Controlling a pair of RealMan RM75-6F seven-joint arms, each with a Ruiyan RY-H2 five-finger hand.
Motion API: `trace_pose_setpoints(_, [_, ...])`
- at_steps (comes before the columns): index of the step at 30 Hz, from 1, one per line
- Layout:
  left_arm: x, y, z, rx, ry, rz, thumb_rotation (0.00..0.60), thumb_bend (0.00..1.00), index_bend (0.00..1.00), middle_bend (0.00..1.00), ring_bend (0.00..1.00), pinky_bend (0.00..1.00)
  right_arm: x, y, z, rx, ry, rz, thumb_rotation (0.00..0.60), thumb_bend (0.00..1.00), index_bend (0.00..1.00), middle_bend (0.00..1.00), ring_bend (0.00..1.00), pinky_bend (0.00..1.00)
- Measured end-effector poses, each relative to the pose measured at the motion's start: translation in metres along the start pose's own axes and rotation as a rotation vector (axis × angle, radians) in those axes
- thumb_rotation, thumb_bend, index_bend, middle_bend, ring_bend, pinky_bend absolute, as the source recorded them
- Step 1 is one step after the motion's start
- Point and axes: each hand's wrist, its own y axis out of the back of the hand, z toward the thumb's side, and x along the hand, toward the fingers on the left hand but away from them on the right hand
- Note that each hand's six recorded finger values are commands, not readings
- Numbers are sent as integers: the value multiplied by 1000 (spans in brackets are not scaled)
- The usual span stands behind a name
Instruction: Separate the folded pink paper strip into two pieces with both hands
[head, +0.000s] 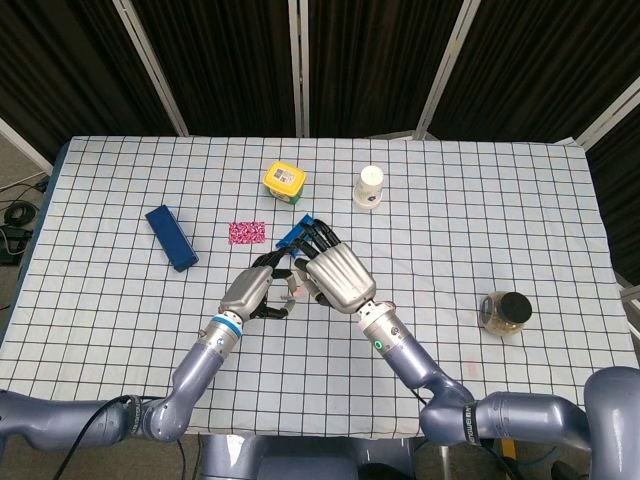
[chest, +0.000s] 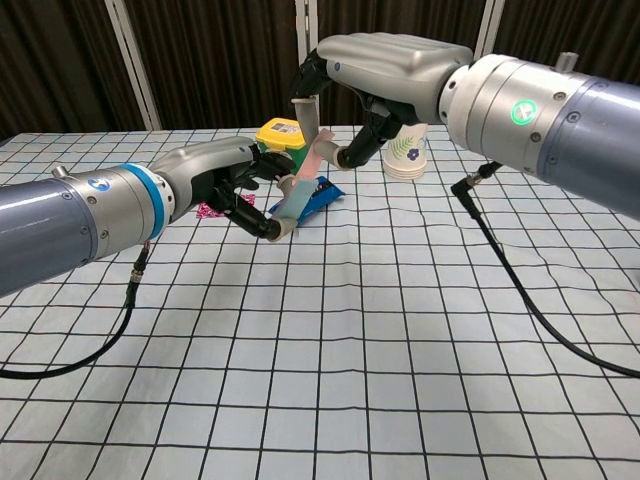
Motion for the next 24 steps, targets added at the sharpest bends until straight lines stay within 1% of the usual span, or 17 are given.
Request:
trace_pose_setpoints(14, [0,1,0,-2,17,7,600,455,643,0,0,0,2,2,-1,-2,6,-4,600,434,742,217,0,0])
trace_pose_setpoints(24, [1,5,-11,-1,42,19,600,459,666,0,0,0,7,9,-8,0,7,-22,600,434,745,220,0,0])
